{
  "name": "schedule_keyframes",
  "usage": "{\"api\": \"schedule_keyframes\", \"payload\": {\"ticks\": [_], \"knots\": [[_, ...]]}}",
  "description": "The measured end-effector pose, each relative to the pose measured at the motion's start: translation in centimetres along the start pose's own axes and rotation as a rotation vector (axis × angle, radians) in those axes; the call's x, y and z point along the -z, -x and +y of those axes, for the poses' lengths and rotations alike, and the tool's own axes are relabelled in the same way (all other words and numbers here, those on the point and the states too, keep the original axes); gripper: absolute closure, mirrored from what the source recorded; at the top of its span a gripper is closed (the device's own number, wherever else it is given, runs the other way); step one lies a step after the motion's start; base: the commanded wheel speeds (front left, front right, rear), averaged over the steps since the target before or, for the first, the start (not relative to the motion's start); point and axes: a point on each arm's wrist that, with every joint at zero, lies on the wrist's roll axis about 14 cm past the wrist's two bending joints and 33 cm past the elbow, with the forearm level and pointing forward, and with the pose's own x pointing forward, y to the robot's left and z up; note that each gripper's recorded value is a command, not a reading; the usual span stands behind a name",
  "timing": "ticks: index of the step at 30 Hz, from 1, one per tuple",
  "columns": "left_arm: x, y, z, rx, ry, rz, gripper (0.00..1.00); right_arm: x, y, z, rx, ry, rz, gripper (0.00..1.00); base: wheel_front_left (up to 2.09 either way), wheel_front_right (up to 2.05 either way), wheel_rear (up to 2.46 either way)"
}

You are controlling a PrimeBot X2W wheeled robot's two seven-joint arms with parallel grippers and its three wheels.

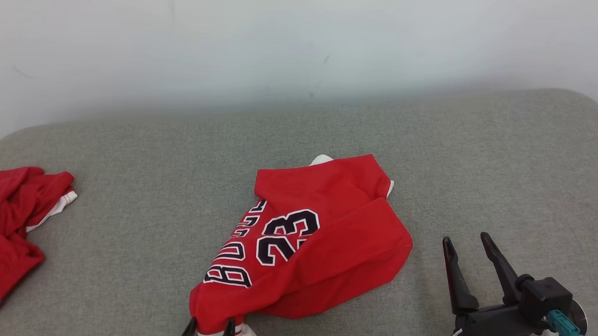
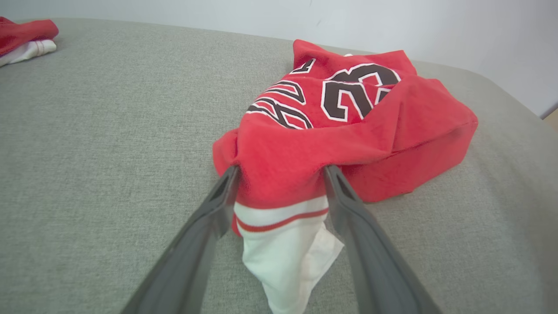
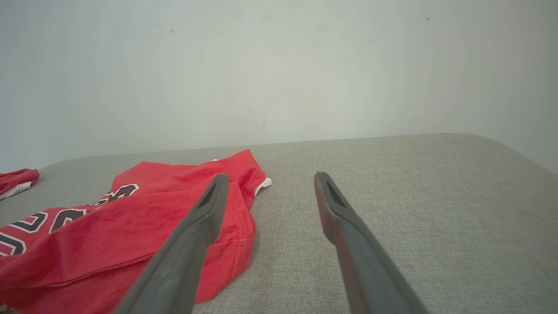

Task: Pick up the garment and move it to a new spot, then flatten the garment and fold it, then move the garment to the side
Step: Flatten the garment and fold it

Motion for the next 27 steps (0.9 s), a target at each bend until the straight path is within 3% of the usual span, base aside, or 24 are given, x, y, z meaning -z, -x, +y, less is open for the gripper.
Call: {"api": "schedule_keyframes", "payload": {"ticks": [7,15,27], "knots": [[-0.4,-0.2,0.2,-0.006,-0.004,-0.031,0.00,0.3,-0.5,0.2,-0.008,-0.002,0.007,0.00,0.00,0.00,0.00],[-6.0,-1.0,0.4,-0.010,-0.030,-0.232,0.00,0.3,-0.7,0.5,-0.020,0.016,0.012,0.00,0.00,0.00,0.00],[-6.7,1.4,5.5,-0.184,-0.091,-0.269,0.00,4.4,-3.4,1.0,-0.091,0.078,0.210,0.00,0.00,0.00,0.00]]}}
